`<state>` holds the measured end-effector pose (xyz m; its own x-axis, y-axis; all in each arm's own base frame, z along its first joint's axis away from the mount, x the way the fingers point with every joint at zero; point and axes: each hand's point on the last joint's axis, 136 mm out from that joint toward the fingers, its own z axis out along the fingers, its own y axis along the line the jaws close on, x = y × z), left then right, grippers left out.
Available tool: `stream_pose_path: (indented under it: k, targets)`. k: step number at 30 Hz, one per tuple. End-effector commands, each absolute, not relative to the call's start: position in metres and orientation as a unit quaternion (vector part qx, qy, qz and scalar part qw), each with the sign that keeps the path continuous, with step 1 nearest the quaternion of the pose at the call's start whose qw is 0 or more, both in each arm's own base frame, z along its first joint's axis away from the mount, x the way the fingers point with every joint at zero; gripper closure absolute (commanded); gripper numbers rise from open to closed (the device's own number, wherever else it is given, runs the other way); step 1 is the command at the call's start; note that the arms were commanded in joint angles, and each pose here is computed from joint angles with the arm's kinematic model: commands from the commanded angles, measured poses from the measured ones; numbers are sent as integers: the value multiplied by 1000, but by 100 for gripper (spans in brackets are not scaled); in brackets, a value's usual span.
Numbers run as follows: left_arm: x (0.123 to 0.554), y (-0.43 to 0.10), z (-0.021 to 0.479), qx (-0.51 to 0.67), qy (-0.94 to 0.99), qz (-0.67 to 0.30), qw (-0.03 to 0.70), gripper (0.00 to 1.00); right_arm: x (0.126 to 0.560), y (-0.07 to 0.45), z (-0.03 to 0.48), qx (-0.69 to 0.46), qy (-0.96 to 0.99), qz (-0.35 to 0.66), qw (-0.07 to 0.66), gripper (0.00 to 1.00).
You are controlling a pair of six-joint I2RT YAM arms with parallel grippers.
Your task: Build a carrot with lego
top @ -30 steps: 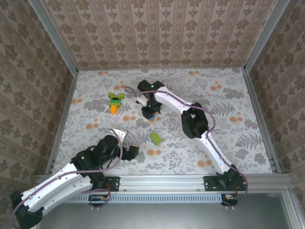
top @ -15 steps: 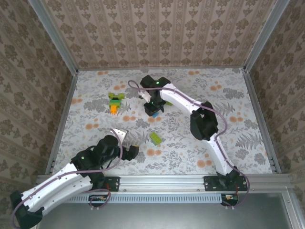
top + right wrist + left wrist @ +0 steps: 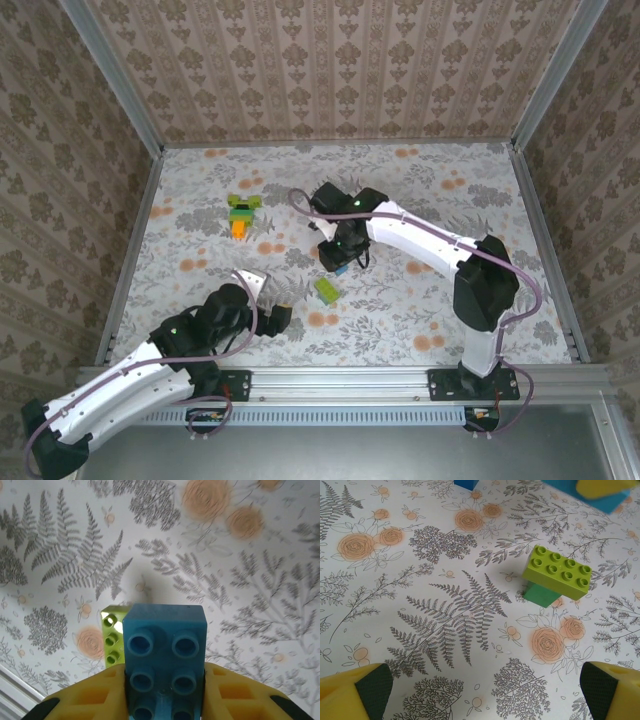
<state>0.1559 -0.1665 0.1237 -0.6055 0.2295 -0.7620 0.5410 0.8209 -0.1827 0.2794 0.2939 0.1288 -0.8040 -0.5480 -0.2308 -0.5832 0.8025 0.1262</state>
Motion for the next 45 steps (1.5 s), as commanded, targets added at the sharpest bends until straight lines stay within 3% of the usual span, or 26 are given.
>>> stream_pose_path:
  k: [1,45]
  targets:
    - [158,-167,124,224,870,-196,394,0,273,307,137,-283,944,125,112,72]
    - [157,-168,123,228,870,-196,391,1,232,311,61,-303,950,78,22,72]
